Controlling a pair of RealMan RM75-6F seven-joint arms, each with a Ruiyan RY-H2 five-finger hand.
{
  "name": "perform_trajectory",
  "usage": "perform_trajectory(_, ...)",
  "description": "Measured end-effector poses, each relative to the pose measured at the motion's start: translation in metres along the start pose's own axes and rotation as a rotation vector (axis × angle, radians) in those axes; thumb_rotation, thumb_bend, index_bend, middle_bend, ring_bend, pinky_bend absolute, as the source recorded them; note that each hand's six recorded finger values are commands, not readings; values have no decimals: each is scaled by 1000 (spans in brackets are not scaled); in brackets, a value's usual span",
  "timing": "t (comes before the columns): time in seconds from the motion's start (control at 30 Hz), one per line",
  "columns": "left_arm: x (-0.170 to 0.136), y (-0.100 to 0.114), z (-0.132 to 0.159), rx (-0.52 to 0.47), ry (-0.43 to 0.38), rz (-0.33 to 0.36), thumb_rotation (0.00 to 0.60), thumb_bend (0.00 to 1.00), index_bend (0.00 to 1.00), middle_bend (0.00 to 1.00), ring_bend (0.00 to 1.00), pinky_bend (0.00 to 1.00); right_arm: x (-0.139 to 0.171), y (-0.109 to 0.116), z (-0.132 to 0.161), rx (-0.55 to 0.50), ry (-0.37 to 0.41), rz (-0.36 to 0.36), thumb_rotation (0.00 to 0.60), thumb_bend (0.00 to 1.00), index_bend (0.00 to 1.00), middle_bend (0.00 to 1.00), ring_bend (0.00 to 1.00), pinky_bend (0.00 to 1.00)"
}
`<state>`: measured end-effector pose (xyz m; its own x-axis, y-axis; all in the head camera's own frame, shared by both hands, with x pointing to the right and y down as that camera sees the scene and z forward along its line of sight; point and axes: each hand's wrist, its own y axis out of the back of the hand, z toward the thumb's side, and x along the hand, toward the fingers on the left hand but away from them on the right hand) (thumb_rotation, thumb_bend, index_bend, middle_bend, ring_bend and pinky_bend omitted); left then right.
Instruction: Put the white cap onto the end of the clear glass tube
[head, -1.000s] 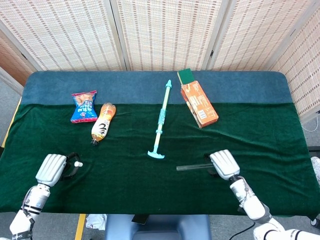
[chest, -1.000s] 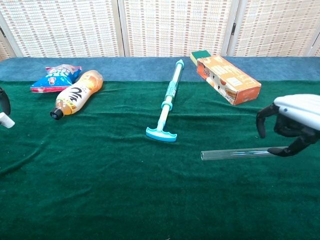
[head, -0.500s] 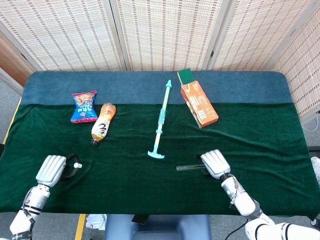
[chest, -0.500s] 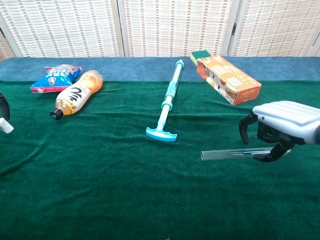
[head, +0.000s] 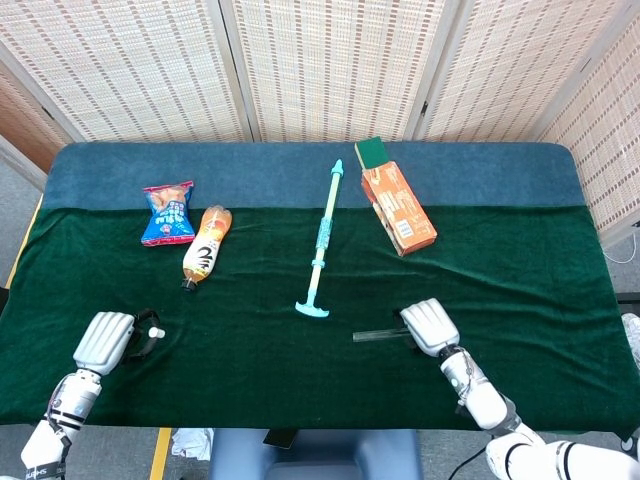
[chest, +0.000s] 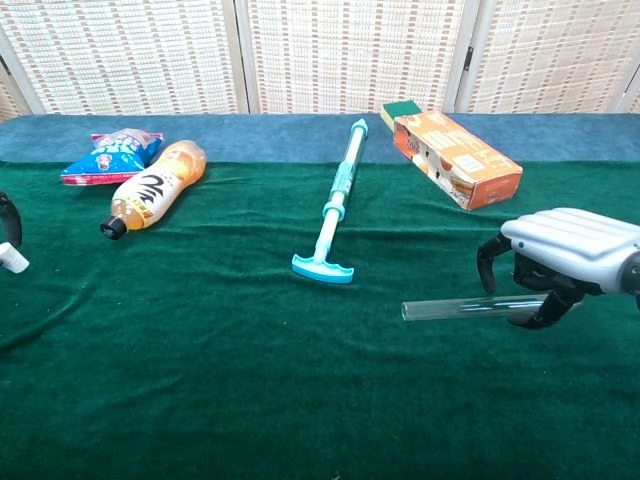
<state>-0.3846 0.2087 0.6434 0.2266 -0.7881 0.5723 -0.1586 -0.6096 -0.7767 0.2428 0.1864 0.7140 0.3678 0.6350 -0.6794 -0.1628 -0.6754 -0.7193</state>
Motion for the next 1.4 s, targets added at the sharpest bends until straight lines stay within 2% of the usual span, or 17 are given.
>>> perform_trajectory(0.13,0,-1,-1,0,2,-4,600,541,602,1000,917,836,-2,-2,0,6,-1,10,600,317,473,1000,1000,1000)
perform_trajectory(0.43,0,-2,-2,1,4,-9,600,543,603,1000,914,836,-5,-4,3,21,-3,28,600,435,473,1000,1000,1000)
perform_trajectory(0.57,-1,-3,-3,1,7,-9,600,543,603,1000,913,836,-6,-6,4,32,-5,39,600,448,481,1000,1000,1000)
perform_trajectory(0.8,0,-1,-5,-9,11,-2,600,544,605,1000,912,836,-7,-8,5,33,-10,49,600,547,597,1000,1000,1000)
perform_trajectory(0.9,0,3,-6,-27,10,5,600,547,608,1000,912,836,-7,-6,6,19,-11,40,600,615,683,1000,1000,1000)
perform_trajectory(1.07,4,16,-7,-95,7,34,600,554,617,1000,912,836,-6,3,11,-46,5,6,600,733,808,1000,1000,1000)
perform_trajectory(1.27,10,43,-1,-244,-22,84,600,559,620,1000,912,836,-3,35,30,-216,73,-61,600,746,837,1000,1000,1000)
perform_trajectory(1.4,17,69,12,-339,-73,151,600,564,624,1000,912,836,-5,60,48,-350,129,-102,600,754,844,1000,1000,1000)
